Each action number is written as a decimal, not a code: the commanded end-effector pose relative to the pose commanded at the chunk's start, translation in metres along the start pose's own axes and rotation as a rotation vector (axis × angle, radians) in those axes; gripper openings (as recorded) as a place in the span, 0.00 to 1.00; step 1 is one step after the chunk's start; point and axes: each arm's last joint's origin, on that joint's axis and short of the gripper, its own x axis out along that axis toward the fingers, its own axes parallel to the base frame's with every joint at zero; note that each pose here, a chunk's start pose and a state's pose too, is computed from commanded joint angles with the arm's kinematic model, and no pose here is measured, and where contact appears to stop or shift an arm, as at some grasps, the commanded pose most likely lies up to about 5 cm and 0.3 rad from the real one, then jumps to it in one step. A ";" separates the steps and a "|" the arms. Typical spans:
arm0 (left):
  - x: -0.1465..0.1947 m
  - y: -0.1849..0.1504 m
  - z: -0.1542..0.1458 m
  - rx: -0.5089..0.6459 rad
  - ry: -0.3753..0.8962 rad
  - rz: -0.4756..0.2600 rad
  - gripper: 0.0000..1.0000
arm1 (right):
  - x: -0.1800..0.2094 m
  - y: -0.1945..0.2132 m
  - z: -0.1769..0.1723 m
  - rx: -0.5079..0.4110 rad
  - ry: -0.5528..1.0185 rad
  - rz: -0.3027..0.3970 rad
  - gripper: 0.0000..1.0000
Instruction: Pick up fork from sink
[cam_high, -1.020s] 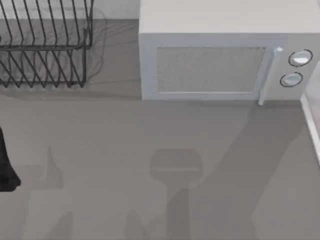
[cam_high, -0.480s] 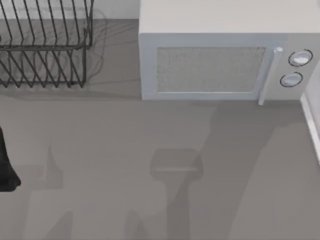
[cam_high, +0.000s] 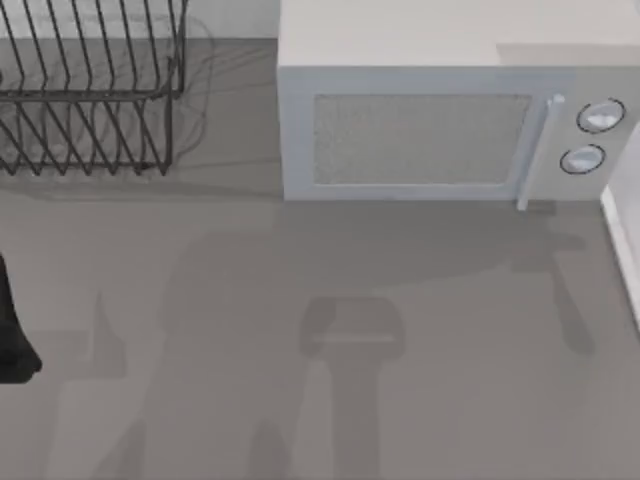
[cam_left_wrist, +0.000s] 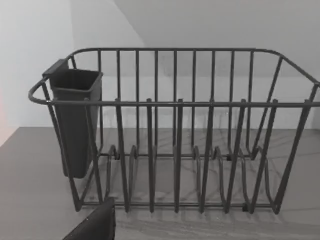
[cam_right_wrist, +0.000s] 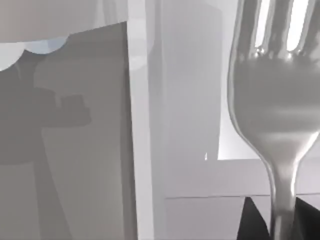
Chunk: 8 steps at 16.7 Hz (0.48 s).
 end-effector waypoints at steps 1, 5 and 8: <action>0.000 0.000 0.000 0.000 0.000 0.000 1.00 | -0.018 0.019 -0.012 0.003 -0.019 0.002 0.00; 0.000 0.000 0.000 0.000 0.000 0.000 1.00 | -0.067 0.086 -0.070 0.007 -0.070 0.033 0.00; 0.000 0.000 0.000 0.000 0.000 0.000 1.00 | -0.067 0.125 -0.108 -0.004 -0.033 0.053 0.00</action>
